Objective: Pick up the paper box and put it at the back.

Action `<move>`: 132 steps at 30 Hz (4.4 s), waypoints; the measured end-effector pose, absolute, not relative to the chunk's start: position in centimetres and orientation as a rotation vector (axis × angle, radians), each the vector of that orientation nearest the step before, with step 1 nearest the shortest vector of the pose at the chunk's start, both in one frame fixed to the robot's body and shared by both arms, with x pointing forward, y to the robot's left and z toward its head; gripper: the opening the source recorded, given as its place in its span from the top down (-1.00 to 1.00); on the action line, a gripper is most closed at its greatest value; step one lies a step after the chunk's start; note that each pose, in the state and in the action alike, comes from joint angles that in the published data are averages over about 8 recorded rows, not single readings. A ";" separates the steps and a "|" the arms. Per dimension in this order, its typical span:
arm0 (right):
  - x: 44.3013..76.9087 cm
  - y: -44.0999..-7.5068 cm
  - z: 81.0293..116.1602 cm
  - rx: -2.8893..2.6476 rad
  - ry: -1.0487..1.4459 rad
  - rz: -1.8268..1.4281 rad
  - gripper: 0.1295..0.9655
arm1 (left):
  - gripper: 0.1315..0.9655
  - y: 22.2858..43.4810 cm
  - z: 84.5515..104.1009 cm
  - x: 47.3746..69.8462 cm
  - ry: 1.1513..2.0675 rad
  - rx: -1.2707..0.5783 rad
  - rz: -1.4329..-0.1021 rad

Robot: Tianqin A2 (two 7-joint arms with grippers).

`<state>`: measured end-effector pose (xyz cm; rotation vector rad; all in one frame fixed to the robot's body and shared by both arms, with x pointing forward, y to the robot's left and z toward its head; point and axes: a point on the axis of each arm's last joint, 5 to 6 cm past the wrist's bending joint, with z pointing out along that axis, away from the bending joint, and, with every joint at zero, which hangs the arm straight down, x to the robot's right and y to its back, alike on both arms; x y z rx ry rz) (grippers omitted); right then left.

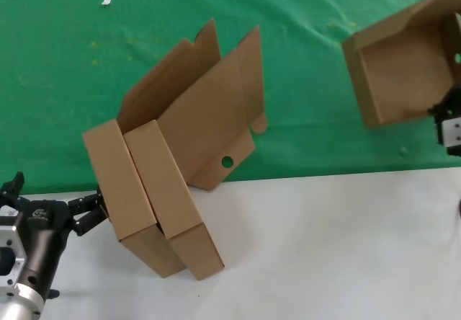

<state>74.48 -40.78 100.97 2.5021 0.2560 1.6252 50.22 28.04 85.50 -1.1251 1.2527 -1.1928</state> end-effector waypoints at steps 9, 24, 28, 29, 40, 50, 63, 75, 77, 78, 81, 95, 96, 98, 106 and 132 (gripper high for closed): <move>73.7 -41.3 98.2 2.606 -0.004 1.617 0.94 | -1.00 28.0 85.5 50.2 1.253 -1.125 -1.193; 74.5 -39.4 98.2 2.616 -0.109 1.641 0.93 | -1.00 28.0 85.5 50.2 1.253 -1.125 -1.193; 74.6 -39.4 98.5 2.605 -0.130 1.650 0.89 | -1.00 28.0 85.5 50.2 1.253 -1.125 -1.193; 74.6 -39.4 98.5 2.603 -0.132 1.651 0.88 | -1.00 28.0 85.5 50.2 1.253 -1.125 -1.193; 74.6 -39.4 98.8 2.608 -0.125 1.670 0.62 | -1.00 28.0 85.5 50.2 1.253 -1.125 -1.193; 74.2 -41.2 100.8 2.649 -0.128 1.817 0.33 | -1.00 28.0 85.5 50.2 1.253 -1.125 -1.193; 70.8 -47.9 104.5 2.733 0.013 1.998 -0.33 | -1.00 28.0 85.5 50.2 1.253 -1.125 -1.193; 66.5 -50.3 102.0 2.979 -0.285 2.507 -0.80 | -1.00 28.0 85.5 50.2 1.253 -1.125 -1.193; 65.4 -50.3 101.2 3.032 -0.375 2.612 -0.86 | -1.00 28.0 85.5 50.2 1.253 -1.125 -1.193; 64.9 -50.2 100.7 3.057 -0.429 2.660 -0.89 | -1.00 28.0 85.5 50.2 1.253 -1.125 -1.193; 63.2 -49.8 99.0 3.116 -0.625 2.772 -0.92 | -1.00 28.0 85.5 50.2 1.253 -1.125 -1.193; 52.8 -43.3 88.5 3.198 -1.576 2.766 -1.00 | -1.00 28.0 85.5 50.2 1.253 -1.125 -1.193; 52.2 -42.6 88.1 3.199 -1.599 2.763 -1.00 | -1.00 28.0 85.5 50.2 1.253 -1.125 -1.193; 51.2 -41.5 87.7 3.202 -1.630 2.756 -1.00 | -1.00 28.0 85.5 50.2 1.253 -1.125 -1.193; 50.0 -40.0 87.3 3.198 -1.667 2.751 -1.00 | -1.00 28.0 85.5 50.2 1.253 -1.125 -1.193; 51.3 -36.8 86.8 3.034 -1.931 2.546 -1.00 | -1.00 28.0 85.5 50.2 1.253 -1.125 -1.193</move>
